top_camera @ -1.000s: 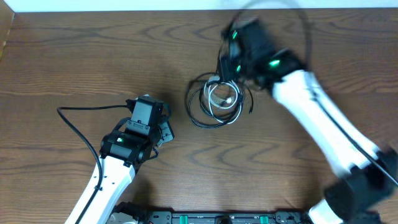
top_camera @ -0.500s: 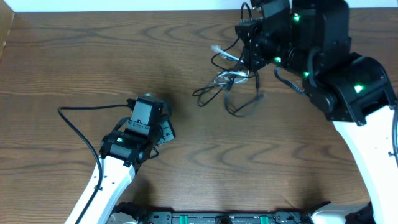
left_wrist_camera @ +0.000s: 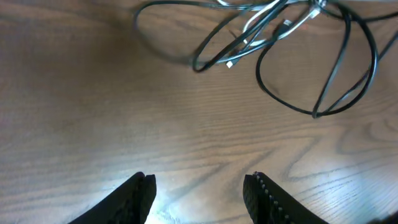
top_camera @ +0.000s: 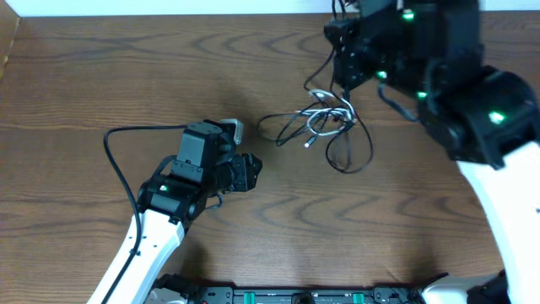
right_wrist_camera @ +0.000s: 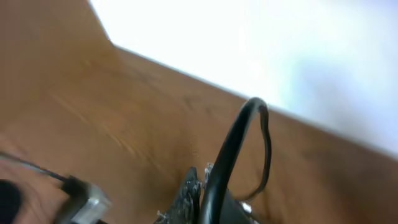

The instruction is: Untangle cables

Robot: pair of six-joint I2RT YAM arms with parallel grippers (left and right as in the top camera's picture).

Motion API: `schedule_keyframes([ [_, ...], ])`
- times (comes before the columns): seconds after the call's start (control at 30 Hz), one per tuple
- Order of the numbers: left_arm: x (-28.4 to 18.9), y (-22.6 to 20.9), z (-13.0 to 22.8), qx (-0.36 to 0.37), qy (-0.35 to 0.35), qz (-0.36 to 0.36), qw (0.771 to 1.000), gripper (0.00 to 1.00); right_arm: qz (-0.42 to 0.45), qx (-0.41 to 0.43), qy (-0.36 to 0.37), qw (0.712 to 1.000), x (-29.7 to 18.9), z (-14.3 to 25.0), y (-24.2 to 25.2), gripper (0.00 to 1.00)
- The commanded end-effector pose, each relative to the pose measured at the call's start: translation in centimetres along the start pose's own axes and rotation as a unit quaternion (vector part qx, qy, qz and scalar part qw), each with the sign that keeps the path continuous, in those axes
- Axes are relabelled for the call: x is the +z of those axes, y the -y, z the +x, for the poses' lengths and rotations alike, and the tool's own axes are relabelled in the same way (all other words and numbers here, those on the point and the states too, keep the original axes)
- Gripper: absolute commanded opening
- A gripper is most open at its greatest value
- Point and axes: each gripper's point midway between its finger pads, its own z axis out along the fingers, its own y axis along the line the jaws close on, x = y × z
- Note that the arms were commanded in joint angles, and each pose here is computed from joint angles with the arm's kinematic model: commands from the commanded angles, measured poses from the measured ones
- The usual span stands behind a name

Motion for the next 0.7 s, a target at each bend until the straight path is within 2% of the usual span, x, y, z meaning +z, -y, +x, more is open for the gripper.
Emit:
schedule_keyframes([
  [0.0,1.0,-0.1,0.3,0.010,-0.019,0.006,1.000,0.51,-0.050,-0.062,0.124,0.989,-8.4,-6.2,-3.3,0.01],
  [0.17,2.8,-0.8,1.1,0.001,-0.049,-0.001,0.999,0.52,0.035,-0.058,0.191,0.979,-12.1,-8.9,-1.1,0.01],
  [0.27,3.3,0.1,0.8,0.007,-0.049,0.021,0.999,0.52,0.040,-0.053,0.159,0.985,-11.1,-7.4,-0.7,0.01],
  [0.37,3.4,1.8,-0.1,0.024,-0.031,0.059,0.997,0.52,0.041,-0.044,0.086,0.994,-8.6,-4.3,-0.1,0.01],
  [0.43,3.4,3.3,-0.9,0.041,-0.012,0.084,0.996,0.52,0.042,-0.030,-0.011,0.999,-5.2,-0.1,0.6,0.01],
  [0.6,3.4,4.7,-1.8,0.062,0.011,0.102,0.993,0.54,0.049,0.008,-0.148,0.988,-0.6,6.3,1.8,0.01],
  [0.67,3.4,5.2,-1.9,0.069,0.015,0.108,0.992,0.54,0.050,0.013,-0.184,0.982,0.9,8.0,2.1,0.38],
])
